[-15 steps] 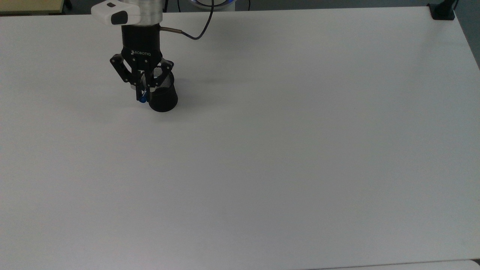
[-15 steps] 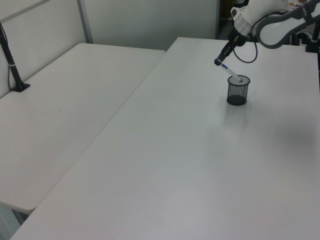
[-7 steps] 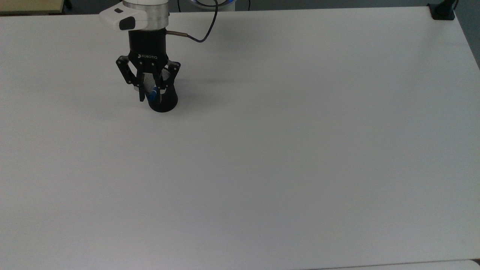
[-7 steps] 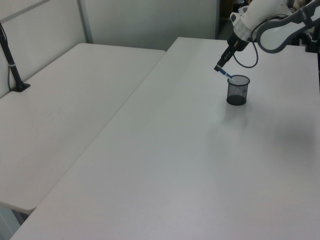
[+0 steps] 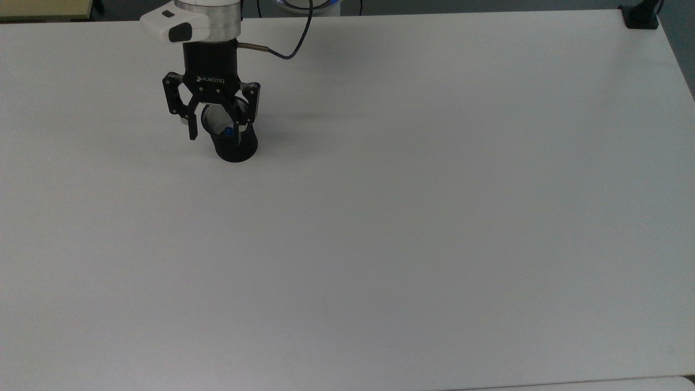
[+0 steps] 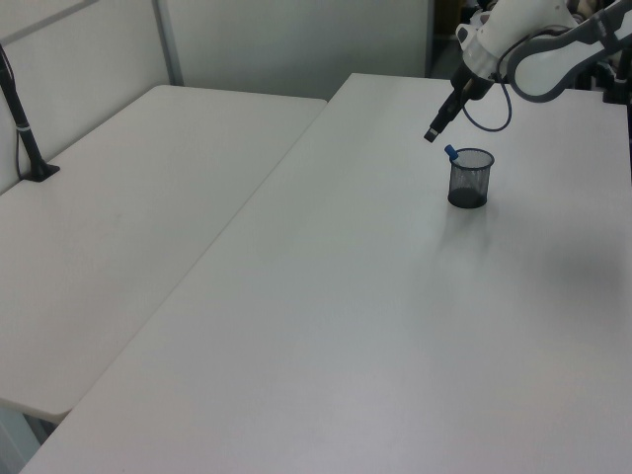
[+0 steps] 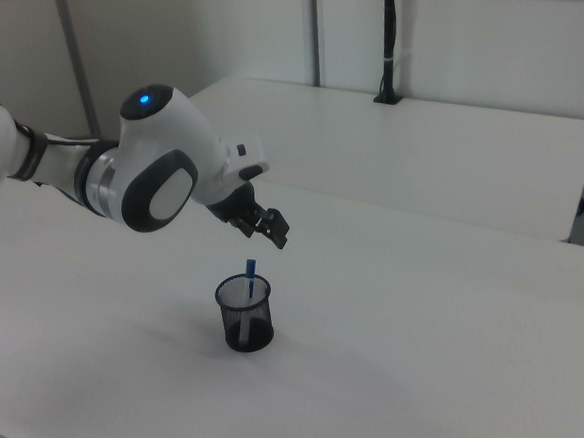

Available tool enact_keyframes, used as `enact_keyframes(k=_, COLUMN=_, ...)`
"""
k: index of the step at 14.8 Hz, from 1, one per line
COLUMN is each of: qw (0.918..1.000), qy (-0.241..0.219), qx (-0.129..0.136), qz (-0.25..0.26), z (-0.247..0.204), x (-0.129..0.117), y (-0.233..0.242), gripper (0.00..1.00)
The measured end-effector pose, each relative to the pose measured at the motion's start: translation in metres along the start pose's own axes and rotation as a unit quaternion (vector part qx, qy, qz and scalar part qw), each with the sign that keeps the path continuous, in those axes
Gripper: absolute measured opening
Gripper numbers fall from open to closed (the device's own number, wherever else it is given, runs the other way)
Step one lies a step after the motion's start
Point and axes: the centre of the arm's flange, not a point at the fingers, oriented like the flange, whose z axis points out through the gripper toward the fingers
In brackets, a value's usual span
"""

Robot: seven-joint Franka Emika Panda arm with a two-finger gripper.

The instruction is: Insert the marker

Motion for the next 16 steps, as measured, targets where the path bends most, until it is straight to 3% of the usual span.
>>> enact_keyframes(k=1, qw=0.9999, qy=-0.010, qx=0.000, qz=0.007, z=-0.007, x=0.004, y=0.001, gripper=0.73)
enact_keyframes(k=2, qw=0.9996, qy=-0.025, qx=0.000, qz=0.015, z=-0.017, x=0.011, y=0.003, gripper=0.78)
enact_keyframes(k=3, qw=0.9985, qy=-0.049, qx=0.000, qz=0.024, z=-0.038, x=0.026, y=0.006, gripper=0.90)
enact_keyframes(k=4, qw=0.9966, qy=-0.076, qx=0.000, qz=0.031, z=-0.063, x=0.042, y=0.009, gripper=0.91)
enact_keyframes(k=5, qw=0.9942, qy=-0.101, qx=0.002, qz=0.036, z=-0.088, x=0.056, y=0.011, gripper=0.98)
enact_keyframes(k=10, qw=0.9825, qy=-0.180, qx=0.018, qz=0.044, z=-0.159, x=0.080, y=0.011, gripper=1.00)
enact_keyframes(k=16, qw=0.9720, qy=-0.232, qx=0.024, qz=0.033, z=-0.189, x=0.081, y=0.000, gripper=1.00)
